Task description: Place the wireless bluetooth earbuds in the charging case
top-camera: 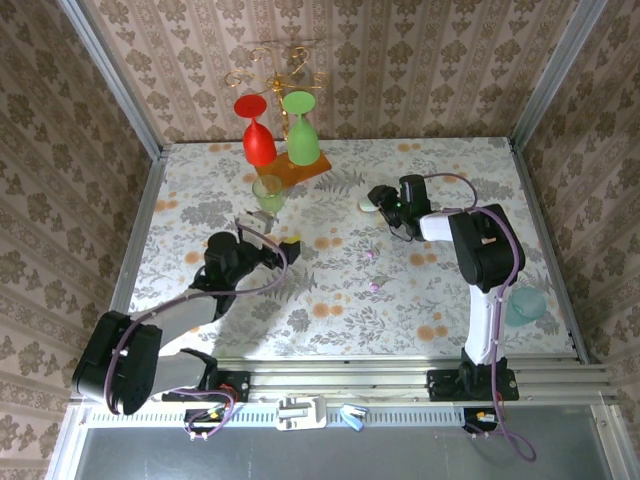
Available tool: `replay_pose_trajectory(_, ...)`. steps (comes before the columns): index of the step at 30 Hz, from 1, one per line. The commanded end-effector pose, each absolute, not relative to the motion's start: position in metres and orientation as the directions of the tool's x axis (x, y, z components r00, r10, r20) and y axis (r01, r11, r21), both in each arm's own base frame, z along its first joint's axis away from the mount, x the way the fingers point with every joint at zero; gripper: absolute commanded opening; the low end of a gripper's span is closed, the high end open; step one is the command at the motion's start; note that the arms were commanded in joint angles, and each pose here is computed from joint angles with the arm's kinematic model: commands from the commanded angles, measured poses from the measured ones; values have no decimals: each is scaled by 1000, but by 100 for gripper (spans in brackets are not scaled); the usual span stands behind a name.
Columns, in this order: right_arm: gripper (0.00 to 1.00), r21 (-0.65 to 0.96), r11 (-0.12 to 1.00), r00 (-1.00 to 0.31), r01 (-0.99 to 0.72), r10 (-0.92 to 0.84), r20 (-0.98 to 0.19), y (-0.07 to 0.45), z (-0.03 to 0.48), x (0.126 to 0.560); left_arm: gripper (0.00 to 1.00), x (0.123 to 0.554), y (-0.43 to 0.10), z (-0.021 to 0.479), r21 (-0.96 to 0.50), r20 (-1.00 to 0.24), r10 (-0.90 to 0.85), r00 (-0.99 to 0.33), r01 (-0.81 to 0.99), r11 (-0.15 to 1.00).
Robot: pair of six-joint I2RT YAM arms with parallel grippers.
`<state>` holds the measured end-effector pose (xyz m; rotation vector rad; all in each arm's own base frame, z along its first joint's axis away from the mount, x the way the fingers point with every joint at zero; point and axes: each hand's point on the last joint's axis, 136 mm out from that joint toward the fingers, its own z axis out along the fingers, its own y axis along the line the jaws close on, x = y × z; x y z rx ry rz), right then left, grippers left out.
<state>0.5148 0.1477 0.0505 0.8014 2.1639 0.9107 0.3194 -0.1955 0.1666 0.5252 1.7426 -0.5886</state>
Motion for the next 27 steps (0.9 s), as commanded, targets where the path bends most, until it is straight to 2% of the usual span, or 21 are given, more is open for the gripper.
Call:
replay_pose_trajectory(1, 66, 678, 664, -575, 316, 702, -420, 119, 61, 499, 100, 329, -169, 154, -146, -940, 33, -339, 489, 860)
replay_pose_trajectory(5, 75, 602, 731, -556, 321, 660, -505, 100, 79, 478, 100, 334, -150, 137, -161, -889, 36, -456, 385, 909)
replay_pose_trajectory(10, 76, 514, 825, -589, 236, 542, -599, 105, 106, 452, 100, 342, -139, 111, -251, -795, -26, -607, 290, 923)
replay_pose_trajectory(13, 77, 475, 863, -614, 171, 470, -634, 116, 117, 437, 92, 350, -141, 98, -354, -719, -113, -686, 221, 909)
replay_pose_trajectory(18, 78, 400, 914, -662, 74, 345, -666, 130, 122, 419, 86, 358, -153, 78, -475, -601, -201, -773, 143, 868)
replay_pose_trajectory(24, 77, 361, 930, -665, 74, 315, -677, 129, 123, 410, 83, 355, -190, 81, -675, -496, -298, -816, 146, 723)
replay_pose_trajectory(27, 77, 358, 931, -671, 69, 309, -674, 131, 121, 407, 83, 345, -205, 77, -710, -453, -293, -842, 142, 690)
